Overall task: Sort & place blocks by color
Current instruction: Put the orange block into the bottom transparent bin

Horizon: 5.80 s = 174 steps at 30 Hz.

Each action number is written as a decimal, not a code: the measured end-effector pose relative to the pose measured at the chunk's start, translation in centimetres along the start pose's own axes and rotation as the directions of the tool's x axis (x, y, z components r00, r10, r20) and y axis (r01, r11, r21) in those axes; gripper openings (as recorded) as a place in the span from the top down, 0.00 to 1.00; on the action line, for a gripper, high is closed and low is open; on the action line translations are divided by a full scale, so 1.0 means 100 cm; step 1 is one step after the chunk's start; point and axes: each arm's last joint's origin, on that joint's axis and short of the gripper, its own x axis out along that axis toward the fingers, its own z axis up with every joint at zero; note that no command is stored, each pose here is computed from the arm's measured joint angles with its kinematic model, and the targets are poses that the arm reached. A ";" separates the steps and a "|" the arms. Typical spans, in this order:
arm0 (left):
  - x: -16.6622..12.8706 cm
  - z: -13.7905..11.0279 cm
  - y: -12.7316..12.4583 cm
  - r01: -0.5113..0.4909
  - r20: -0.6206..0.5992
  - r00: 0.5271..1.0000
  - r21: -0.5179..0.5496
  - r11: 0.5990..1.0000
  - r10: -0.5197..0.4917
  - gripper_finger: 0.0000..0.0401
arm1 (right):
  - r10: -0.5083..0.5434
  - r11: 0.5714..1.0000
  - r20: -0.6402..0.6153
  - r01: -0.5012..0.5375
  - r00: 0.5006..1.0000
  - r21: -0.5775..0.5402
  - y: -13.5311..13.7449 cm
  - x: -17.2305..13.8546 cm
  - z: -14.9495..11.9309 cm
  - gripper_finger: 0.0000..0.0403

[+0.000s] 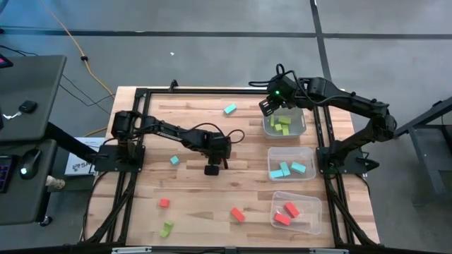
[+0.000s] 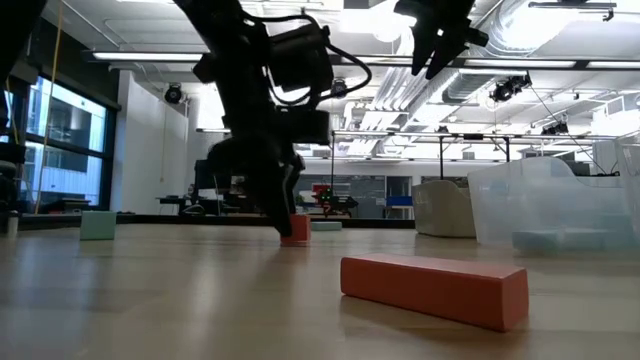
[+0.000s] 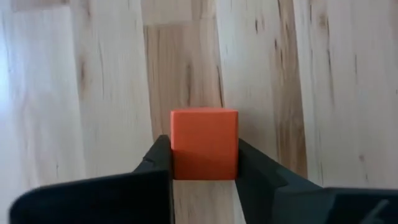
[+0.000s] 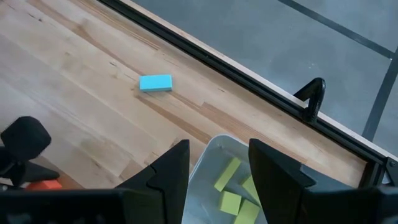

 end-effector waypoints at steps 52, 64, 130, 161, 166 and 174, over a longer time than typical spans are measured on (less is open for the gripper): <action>-0.202 0.017 0.056 -0.383 0.491 0.736 -0.265 0.885 0.466 0.98 | 0.604 0.786 0.161 -0.617 0.780 0.038 0.030 -0.015 0.033 0.48; -0.202 0.022 0.050 -0.409 0.520 0.722 -0.211 0.888 0.456 0.98 | 0.608 0.760 0.093 -0.612 0.789 0.221 0.047 0.010 0.033 0.42; -0.184 0.025 0.047 -0.444 0.478 0.776 -0.049 0.895 0.411 0.71 | 0.568 0.811 -0.083 -0.539 0.819 0.227 0.084 0.055 0.014 0.71; -0.180 0.018 0.048 -0.315 0.399 0.800 -0.356 0.880 0.447 0.64 | 0.186 0.893 -0.556 -0.375 0.810 -0.248 0.137 -0.036 -0.142 0.71; -0.179 0.019 0.044 -0.141 0.435 0.834 -0.426 0.894 0.339 0.64 | 0.186 0.878 -0.555 -0.391 0.811 -0.277 0.144 -0.058 -0.169 0.71; -0.175 0.016 0.026 0.022 0.402 0.886 -0.532 0.846 0.230 0.64 | 0.195 0.870 -0.533 -0.396 0.823 -0.294 0.148 -0.087 -0.206 0.71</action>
